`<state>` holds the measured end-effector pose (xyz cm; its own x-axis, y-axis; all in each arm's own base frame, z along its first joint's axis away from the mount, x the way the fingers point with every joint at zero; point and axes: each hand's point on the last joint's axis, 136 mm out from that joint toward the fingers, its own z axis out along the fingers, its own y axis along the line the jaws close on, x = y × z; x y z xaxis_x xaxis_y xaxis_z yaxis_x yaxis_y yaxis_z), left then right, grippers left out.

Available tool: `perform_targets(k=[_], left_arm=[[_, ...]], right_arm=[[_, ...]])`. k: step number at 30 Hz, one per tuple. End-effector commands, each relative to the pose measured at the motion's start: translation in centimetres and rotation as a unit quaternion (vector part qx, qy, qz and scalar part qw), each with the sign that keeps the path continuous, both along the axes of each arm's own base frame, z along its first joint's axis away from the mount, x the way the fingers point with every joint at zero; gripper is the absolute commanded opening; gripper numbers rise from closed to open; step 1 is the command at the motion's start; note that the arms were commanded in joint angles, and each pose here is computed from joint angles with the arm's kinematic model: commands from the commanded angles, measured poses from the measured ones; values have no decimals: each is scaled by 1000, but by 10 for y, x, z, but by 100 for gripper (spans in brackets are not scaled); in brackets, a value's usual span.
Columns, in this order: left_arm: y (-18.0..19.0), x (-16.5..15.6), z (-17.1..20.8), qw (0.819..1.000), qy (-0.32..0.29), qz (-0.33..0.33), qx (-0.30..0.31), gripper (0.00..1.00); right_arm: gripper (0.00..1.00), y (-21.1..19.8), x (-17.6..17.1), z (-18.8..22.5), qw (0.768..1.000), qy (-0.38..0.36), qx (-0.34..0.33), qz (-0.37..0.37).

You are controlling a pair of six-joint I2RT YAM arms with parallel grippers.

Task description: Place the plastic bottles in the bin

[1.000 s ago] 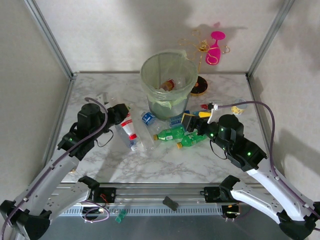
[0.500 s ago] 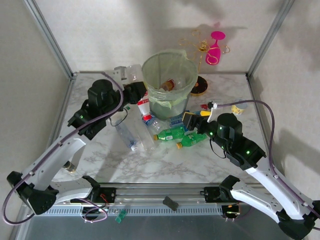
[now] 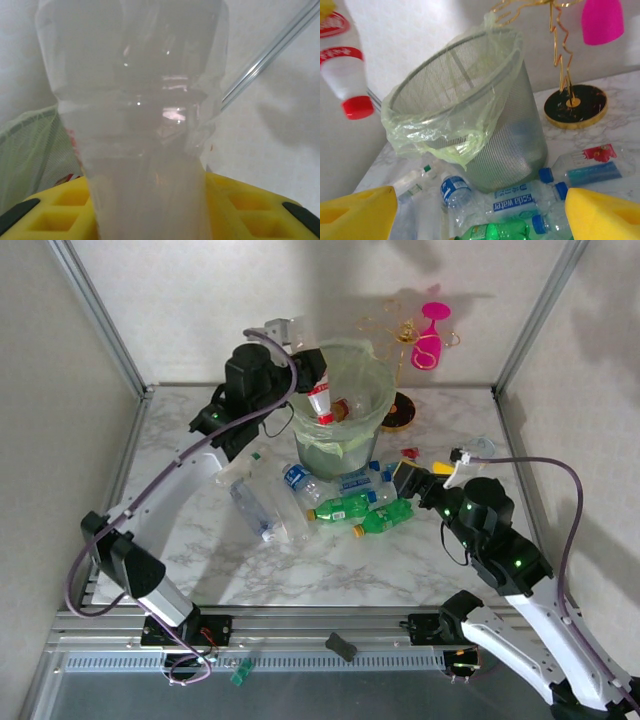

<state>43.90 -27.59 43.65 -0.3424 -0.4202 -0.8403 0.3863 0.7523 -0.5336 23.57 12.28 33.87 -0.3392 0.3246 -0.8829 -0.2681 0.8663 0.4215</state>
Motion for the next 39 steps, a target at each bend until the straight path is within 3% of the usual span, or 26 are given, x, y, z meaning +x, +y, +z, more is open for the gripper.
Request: perform_targets(k=[1,6,16,26,29,33,39], left_arm=[[-5,20,5,999,-13,14,-27,40],[-28,51,-25,999,32,9,-21,39],[-27,83,-76,996,64,58,39,39],[-37,80,-139,989,131,35,64,41],[-37,80,-152,986,143,35,75,44],[-37,83,-161,985,150,38,82,60],[-42,88,-173,981,166,31,93,64]], right_arm=[[88,-9,-2,3,1000,-8,-14,-14],[88,-9,-2,8,999,-14,-28,-10],[89,-10,2,9,998,-18,-51,-15],[90,-12,7,19,997,-25,-62,-25],[90,-8,9,21,998,-24,-56,-21],[90,-5,11,22,998,-21,-52,-18],[90,-7,10,30,998,-24,-46,-20]])
